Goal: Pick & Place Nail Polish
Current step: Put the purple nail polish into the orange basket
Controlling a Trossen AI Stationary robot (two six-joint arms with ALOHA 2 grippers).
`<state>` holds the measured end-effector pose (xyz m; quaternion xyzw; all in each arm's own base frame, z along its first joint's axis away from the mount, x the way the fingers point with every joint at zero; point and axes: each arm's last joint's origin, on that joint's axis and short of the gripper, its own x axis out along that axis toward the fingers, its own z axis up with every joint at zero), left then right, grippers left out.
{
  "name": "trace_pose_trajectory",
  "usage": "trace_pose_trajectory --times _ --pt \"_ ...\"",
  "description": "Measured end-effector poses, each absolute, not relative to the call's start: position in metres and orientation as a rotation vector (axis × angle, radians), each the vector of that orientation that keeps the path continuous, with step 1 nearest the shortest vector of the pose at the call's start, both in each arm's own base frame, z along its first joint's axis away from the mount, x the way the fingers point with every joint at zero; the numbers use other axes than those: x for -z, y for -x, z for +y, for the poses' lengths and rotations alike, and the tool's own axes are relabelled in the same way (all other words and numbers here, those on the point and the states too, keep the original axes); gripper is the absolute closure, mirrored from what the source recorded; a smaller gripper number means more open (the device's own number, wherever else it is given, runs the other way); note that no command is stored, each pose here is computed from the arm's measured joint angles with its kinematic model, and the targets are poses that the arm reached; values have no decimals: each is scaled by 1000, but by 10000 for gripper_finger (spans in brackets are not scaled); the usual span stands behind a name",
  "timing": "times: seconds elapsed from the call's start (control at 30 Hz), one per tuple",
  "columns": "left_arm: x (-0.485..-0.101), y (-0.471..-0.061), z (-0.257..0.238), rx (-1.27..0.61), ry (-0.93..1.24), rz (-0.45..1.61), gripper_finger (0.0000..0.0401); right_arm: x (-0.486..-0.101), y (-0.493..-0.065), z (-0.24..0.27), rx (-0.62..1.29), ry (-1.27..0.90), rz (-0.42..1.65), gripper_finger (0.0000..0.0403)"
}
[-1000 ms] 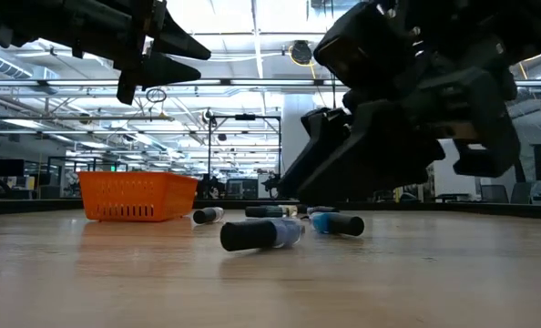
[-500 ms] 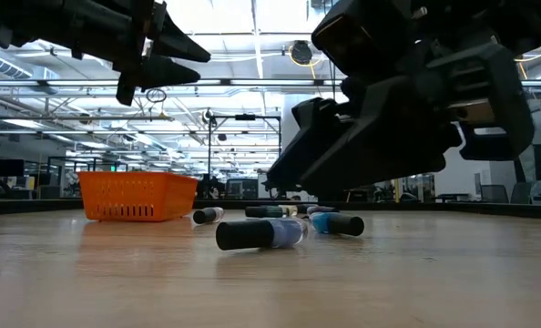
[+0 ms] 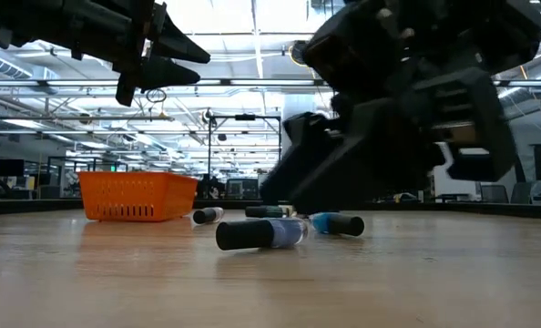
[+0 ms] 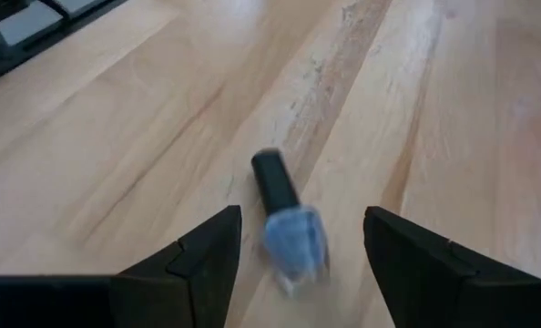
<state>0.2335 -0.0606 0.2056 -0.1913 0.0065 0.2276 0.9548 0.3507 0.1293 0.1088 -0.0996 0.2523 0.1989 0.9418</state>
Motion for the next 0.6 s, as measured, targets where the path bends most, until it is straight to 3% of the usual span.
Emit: trace_pose_trajectory --times 0.33,0.6 --pt "-204 -233 -60 -467 380 30 226 -95 -355 130 -412 244 578 205" --pt "-203 -233 -60 -472 379 36 226 -93 -353 129 -412 239 608 265"
